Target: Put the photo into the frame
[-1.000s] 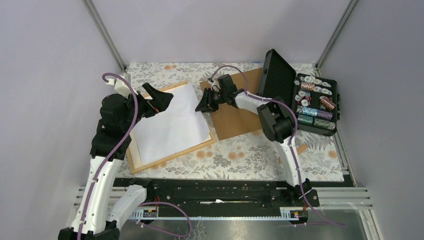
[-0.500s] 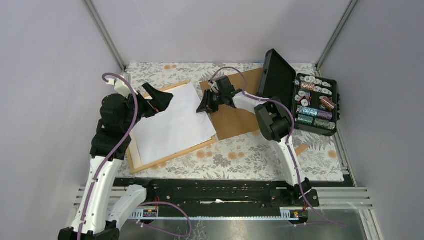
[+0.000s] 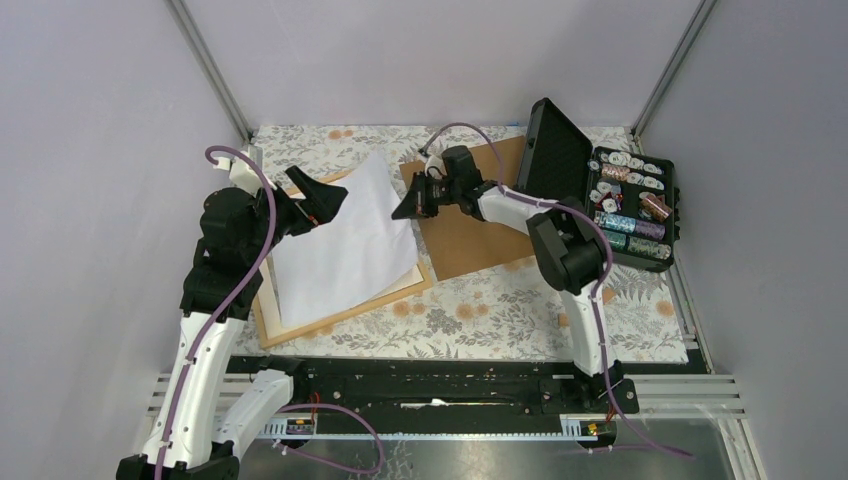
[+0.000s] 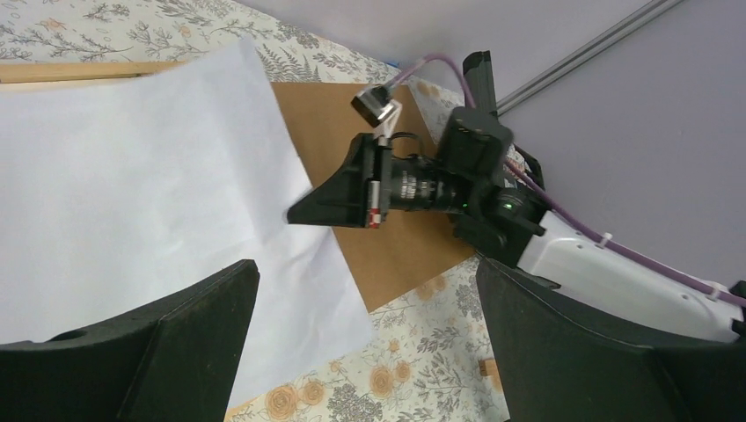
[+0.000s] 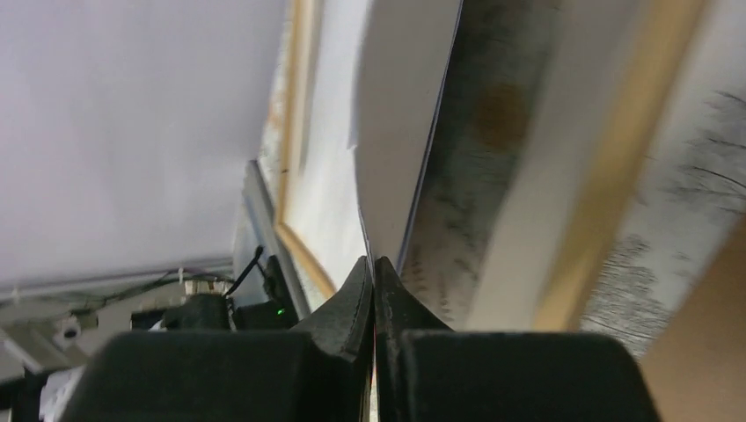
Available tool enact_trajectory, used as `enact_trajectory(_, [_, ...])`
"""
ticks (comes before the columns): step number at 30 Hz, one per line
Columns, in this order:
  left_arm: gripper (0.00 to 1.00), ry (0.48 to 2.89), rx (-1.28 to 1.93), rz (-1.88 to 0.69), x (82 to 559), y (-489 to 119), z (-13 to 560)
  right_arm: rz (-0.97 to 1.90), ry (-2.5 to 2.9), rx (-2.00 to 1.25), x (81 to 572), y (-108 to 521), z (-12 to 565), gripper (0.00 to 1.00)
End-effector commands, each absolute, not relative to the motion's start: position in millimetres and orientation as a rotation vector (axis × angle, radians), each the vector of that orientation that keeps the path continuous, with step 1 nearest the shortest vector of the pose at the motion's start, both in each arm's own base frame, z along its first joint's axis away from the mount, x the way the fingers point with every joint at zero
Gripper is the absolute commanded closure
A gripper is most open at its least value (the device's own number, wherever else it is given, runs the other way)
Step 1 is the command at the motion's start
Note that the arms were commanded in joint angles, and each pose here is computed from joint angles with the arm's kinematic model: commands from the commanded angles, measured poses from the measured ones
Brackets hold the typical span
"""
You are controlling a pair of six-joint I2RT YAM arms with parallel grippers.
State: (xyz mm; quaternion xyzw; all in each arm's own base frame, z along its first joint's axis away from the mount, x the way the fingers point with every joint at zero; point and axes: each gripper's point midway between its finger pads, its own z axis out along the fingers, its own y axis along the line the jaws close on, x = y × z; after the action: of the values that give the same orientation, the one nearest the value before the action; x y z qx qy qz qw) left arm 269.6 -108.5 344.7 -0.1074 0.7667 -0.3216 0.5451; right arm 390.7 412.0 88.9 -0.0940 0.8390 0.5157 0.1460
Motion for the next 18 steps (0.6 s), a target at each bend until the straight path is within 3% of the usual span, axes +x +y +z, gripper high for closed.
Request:
enact_trajectory(1, [0.01, 1.748, -0.224, -0.786, 267, -110, 369, 1.733, 1.981, -0.651, 356, 428, 197, 1.0])
enact_trajectory(10, [0.01, 1.731, -0.229, -0.783, 263, -108, 373, 2.015, 1.818, -0.662, 340, 443, 243, 1.0])
enact_trajectory(18, [0.01, 1.725, -0.23, -0.793, 263, -109, 376, 2.185, 1.978, -0.415, 352, 463, 224, 1.0])
